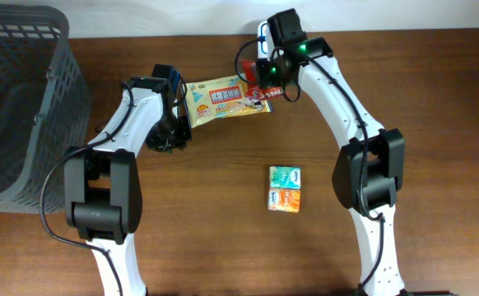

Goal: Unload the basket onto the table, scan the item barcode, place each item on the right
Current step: 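Hold the red bag against the scanner face with the right gripper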

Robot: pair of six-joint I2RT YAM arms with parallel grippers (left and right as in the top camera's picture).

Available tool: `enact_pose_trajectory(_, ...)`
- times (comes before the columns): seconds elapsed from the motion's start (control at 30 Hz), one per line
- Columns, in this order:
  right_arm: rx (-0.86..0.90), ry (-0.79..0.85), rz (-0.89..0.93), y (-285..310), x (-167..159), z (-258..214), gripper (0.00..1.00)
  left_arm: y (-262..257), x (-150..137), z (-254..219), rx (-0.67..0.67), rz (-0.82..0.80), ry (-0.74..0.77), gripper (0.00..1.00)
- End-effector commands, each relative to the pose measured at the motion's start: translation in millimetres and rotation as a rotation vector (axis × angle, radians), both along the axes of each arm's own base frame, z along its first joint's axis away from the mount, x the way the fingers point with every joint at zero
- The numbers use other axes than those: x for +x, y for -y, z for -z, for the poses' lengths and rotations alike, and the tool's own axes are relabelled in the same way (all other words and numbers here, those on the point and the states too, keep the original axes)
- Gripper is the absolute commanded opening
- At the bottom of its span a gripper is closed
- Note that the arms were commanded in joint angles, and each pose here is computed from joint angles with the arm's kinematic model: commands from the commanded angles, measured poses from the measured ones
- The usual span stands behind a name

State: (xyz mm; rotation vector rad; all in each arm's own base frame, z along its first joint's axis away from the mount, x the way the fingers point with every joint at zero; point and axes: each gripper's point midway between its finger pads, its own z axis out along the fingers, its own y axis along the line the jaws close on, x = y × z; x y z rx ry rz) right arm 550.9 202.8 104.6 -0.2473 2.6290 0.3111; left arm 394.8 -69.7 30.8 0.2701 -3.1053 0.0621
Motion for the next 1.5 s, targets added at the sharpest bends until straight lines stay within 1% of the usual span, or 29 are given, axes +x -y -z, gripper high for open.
enact_pose_trajectory(0.0, 0.040, 0.088, 0.007, -6.2, 8.9, -37.3, 0.04, -1.3, 5.6, -1.3, 0.006, 0.014, 0.012, 0.24)
enact_pose_trajectory(0.2, -0.007, 0.253, 0.081, 6.2, 39.9, -69.2, 0.04, -1.3, 5.6, -1.3, 0.006, 0.014, 0.012, 0.23)
enact_pose_trajectory(0.4, 0.041, 0.351, 0.119, 9.6, 60.3, -88.9, 0.04, -1.2, 6.9, -1.3, 0.006, 0.014, 0.017, 0.23)
enact_pose_trajectory(0.6, 0.073, 0.451, 0.164, 28.3, 82.1, -109.7, 0.04, -2.1, 9.5, -1.3, 0.012, 0.014, 0.028, 0.23)
enact_pose_trajectory(0.67, 0.103, 0.487, 0.205, 37.4, 90.7, -119.1, 0.04, -2.6, 9.7, -1.3, 0.015, 0.014, 0.029, 0.23)
enact_pose_trajectory(0.83, 0.115, 0.514, 0.258, 63.0, 101.6, -123.6, 0.04, -2.5, 10.6, -1.3, 0.015, 0.014, 0.033, 0.24)
enact_pose_trajectory(0.97, 0.093, 0.459, 0.265, 70.2, 94.6, -112.9, 0.04, -2.1, 12.8, -1.3, 0.013, 0.014, 0.041, 0.24)
enact_pose_trajectory(1.03, 0.066, 0.381, 0.263, 73.2, 79.6, -103.2, 0.24, -2.1, 13.1, -1.4, 0.013, 0.014, 0.043, 0.24)
enact_pose_trajectory(1.07, 0.052, 0.342, 0.262, 74.5, 72.3, -97.4, 0.42, -2.1, 13.0, -1.4, 0.013, 0.014, 0.042, 0.24)
enact_pose_trajectory(1.1, 0.035, 0.291, 0.262, 76.4, 63.6, -87.6, 0.64, -2.1, 13.0, -1.4, 0.013, 0.014, 0.042, 0.24)
enact_pose_trajectory(1.13, 0.018, 0.241, 0.261, 78.2, 55.1, -77.4, 0.78, -2.1, 13.0, -1.4, 0.013, 0.014, 0.042, 0.24)
enact_pose_trajectory(1.17, -0.003, 0.182, 0.259, 79.9, 47.7, -59.7, 0.83, -2.0, 13.2, -1.4, 0.012, 0.014, 0.043, 0.24)
enact_pose_trajectory(1.23, -0.032, 0.091, 0.255, 81.7, 36.0, -32.3, 0.85, -1.9, 13.8, -1.4, 0.012, 0.014, 0.045, 0.24)
enact_pose_trajectory(1.3, -0.045, 0.030, 0.246, 80.0, 31.2, -6.9, 0.88, -1.8, 13.8, -1.4, 0.012, 0.014, 0.045, 0.24)
enact_pose_trajectory(1.47, -0.015, -0.053, 0.180, 56.1, 25.3, 36.5, 0.86, -1.9, 13.0, -1.4, 0.012, 0.014, 0.042, 0.24)
